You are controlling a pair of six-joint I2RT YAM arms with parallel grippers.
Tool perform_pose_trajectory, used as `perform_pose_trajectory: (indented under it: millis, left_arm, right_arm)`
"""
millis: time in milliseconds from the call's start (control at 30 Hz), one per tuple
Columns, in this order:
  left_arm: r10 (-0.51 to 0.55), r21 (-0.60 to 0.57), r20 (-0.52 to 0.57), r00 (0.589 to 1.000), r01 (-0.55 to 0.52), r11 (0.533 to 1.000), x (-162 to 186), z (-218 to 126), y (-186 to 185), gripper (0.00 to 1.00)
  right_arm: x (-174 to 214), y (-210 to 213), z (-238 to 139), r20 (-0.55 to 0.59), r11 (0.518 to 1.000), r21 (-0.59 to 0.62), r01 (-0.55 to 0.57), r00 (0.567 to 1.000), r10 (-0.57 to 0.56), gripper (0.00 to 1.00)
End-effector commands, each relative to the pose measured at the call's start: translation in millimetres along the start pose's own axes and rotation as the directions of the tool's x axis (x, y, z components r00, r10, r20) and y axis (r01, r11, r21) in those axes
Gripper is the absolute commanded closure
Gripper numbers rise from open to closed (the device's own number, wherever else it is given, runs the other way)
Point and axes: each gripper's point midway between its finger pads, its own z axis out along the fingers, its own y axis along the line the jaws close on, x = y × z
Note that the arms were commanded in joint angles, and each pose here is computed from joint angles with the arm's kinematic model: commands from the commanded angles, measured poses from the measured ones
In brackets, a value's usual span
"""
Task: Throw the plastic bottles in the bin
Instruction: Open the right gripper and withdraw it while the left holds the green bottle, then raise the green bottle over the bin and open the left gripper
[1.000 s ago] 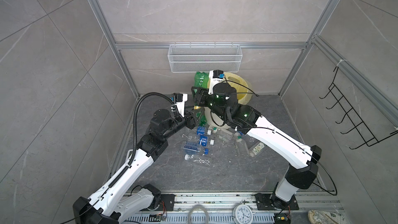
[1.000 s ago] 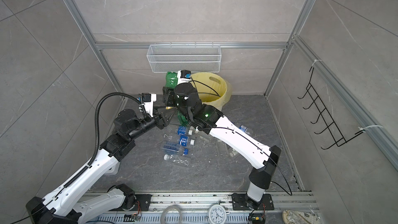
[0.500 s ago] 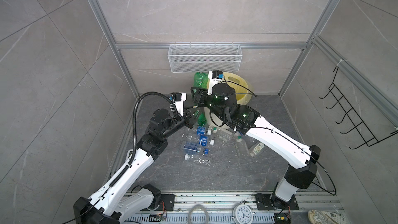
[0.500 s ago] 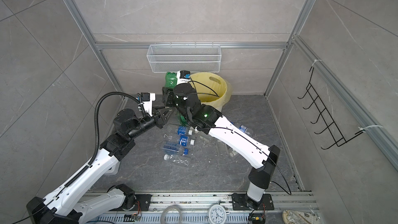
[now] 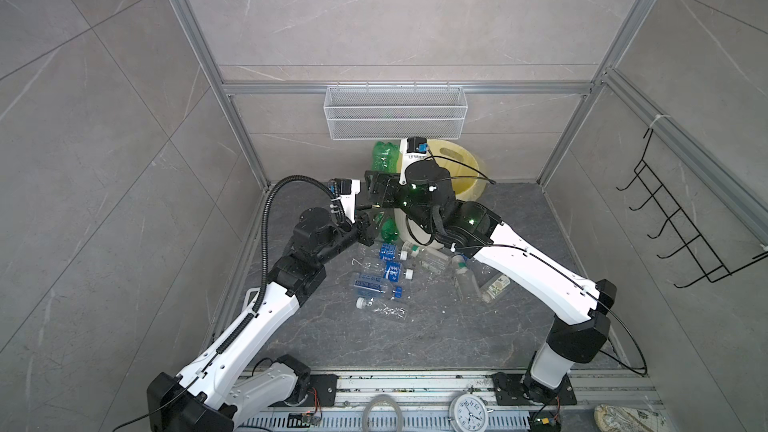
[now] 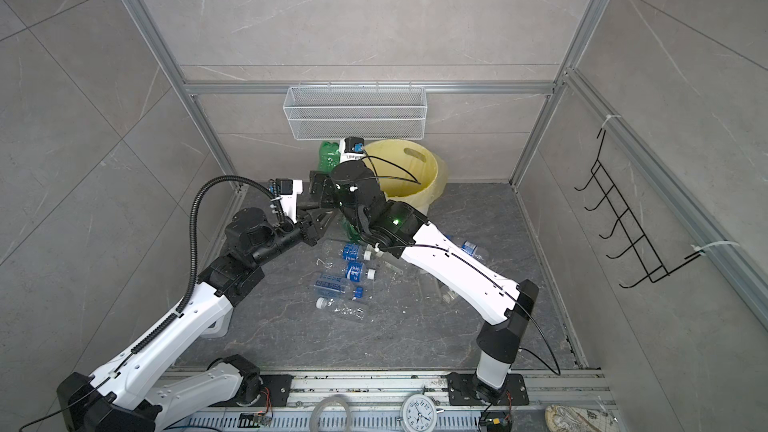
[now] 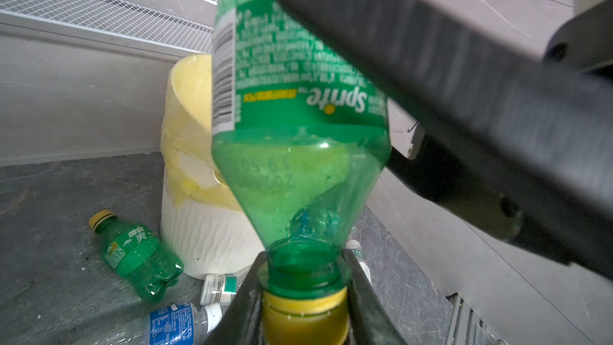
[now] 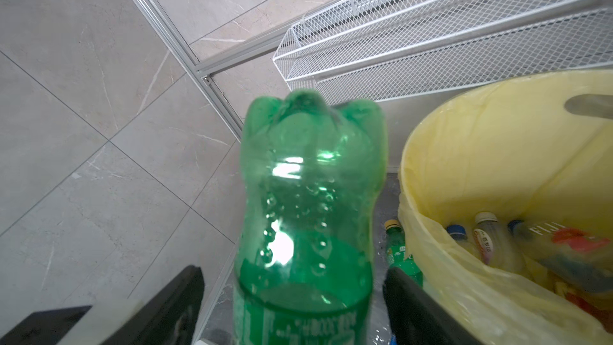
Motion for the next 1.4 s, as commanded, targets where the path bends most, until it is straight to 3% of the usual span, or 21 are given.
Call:
perform_pose_trajectory:
  millis: [0, 367, 833, 967, 1100, 1167, 1200, 1233, 1300, 1367]
  left_arm:
    - [0.041, -0.025, 0.065, 0.997, -0.039, 0.999, -22, -5, -1, 0.96]
    - [0.179, -0.108, 0.017, 0.984, -0.176, 0.978, -43, -2, 2, 1.00]
    - [0.304, -0.088, 0.186, 0.934, -0.292, 0.952, -163, -8, -54, 0.99]
    - [0.258, -0.056, 0.153, 0.954, -0.252, 0.966, -159, 27, -47, 0.97]
    - [0.195, -0.042, -0.027, 0.980, -0.196, 0.980, -113, 96, -19, 0.95]
    - [0.173, -0.031, -0.133, 0.976, -0.179, 0.983, -91, 120, -14, 0.87]
    - [0.182, -0.033, -0.169, 0.969, -0.190, 0.981, -83, 127, -15, 0.76]
    - [0.198, -0.038, -0.186, 0.962, -0.209, 0.977, -79, 130, -17, 0.65]
    - [0.241, -0.048, -0.196, 0.950, -0.255, 0.966, -75, 130, -21, 0.31]
    - [0.264, -0.054, -0.198, 0.944, -0.280, 0.959, -76, 124, -24, 0.06]
  right_arm:
    - [-31, -9, -30, 0.063, 0.999, 0.035, 0.015, 0.998, -0.017, 0.04]
    - [-51, -46, -84, 0.116, 0.985, 0.134, 0.108, 0.986, -0.123, 0.01]
    - [-59, -84, -152, 0.153, 0.978, 0.154, 0.140, 0.975, -0.164, 0.01]
    - [-58, -94, -161, 0.153, 0.973, 0.182, 0.140, 0.974, -0.169, 0.01]
    - [-56, -96, -162, 0.147, 0.973, 0.187, 0.135, 0.975, -0.164, 0.01]
    - [-55, -95, -161, 0.138, 0.974, 0.182, 0.136, 0.977, -0.162, 0.01]
    - [-55, -95, -162, 0.135, 0.974, 0.182, 0.136, 0.978, -0.162, 0.01]
    - [-54, -95, -163, 0.133, 0.974, 0.181, 0.135, 0.978, -0.160, 0.01]
    - [-53, -97, -164, 0.131, 0.975, 0.182, 0.131, 0.979, -0.156, 0.01]
    - [-53, -97, -165, 0.132, 0.976, 0.179, 0.125, 0.980, -0.150, 0.01]
